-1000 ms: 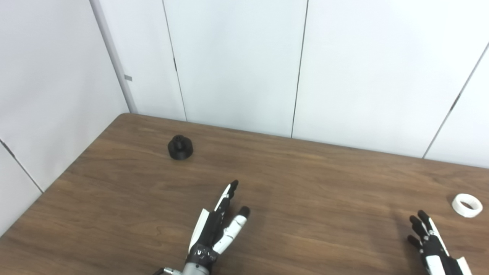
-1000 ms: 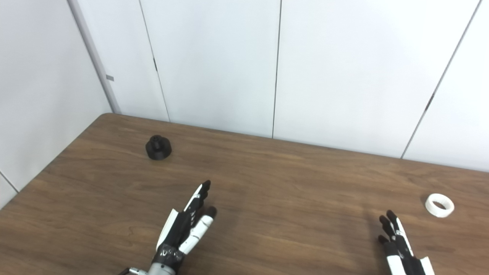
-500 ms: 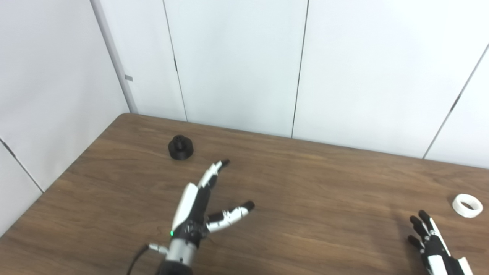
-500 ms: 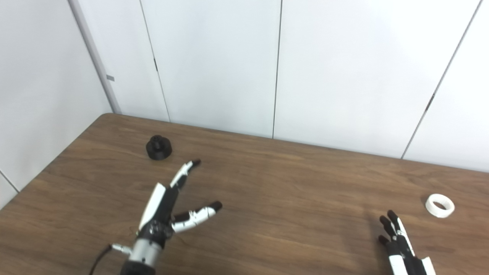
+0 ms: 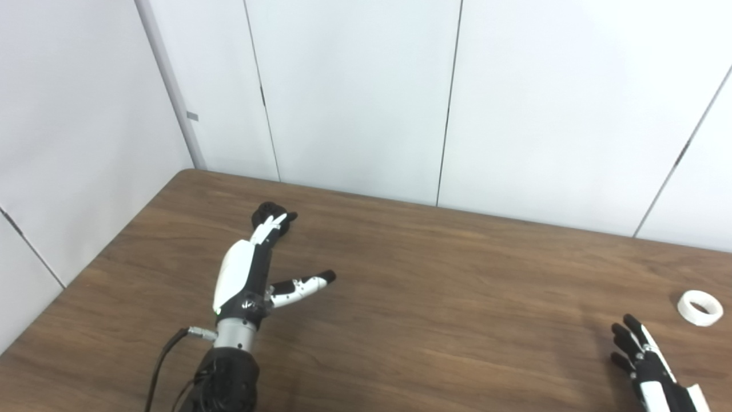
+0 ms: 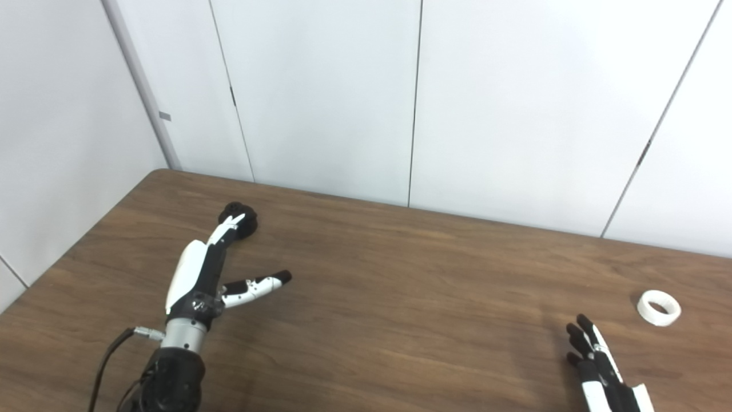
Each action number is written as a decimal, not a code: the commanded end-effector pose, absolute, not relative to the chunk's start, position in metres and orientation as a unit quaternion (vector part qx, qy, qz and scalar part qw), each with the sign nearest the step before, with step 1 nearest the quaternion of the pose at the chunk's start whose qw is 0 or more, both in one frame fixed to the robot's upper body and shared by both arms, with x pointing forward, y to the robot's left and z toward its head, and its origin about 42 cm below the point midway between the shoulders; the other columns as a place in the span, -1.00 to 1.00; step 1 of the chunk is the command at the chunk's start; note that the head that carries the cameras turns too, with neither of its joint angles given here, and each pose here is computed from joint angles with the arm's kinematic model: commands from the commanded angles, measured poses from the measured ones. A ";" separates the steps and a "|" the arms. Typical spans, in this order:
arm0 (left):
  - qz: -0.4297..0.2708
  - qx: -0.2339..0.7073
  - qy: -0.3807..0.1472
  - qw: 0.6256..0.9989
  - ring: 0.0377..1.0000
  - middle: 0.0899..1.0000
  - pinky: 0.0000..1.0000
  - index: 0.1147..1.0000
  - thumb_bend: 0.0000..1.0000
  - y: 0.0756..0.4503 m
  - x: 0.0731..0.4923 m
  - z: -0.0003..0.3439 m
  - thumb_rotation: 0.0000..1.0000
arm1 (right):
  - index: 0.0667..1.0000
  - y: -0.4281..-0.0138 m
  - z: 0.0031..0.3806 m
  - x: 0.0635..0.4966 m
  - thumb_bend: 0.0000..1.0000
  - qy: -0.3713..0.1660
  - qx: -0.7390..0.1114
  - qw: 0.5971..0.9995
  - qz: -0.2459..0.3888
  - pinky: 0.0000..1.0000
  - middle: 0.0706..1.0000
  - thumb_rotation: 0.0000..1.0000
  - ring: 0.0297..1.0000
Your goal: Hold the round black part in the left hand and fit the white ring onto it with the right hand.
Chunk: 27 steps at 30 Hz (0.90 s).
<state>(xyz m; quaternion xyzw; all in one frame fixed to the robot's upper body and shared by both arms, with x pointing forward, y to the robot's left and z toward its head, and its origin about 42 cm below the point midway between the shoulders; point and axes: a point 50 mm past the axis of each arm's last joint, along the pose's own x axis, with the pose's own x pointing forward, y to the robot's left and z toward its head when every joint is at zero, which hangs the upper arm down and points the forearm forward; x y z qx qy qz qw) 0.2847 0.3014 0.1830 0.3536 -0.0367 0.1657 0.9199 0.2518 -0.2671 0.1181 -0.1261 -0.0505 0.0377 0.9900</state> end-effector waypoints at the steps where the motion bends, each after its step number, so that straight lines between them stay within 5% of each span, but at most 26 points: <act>1: 0.192 0.381 -0.073 0.902 0.98 0.92 0.98 0.73 0.68 0.313 0.296 0.202 -0.39 | 0.90 -0.273 0.113 0.250 0.14 -0.039 -0.132 0.990 0.032 1.00 0.85 1.00 0.88; 27: 0.281 0.418 -0.009 0.864 0.98 0.89 1.00 0.66 0.74 0.383 0.363 0.214 -0.30 | 0.89 -0.276 0.109 0.251 0.21 -0.037 -0.129 0.990 0.036 0.99 0.84 1.00 0.85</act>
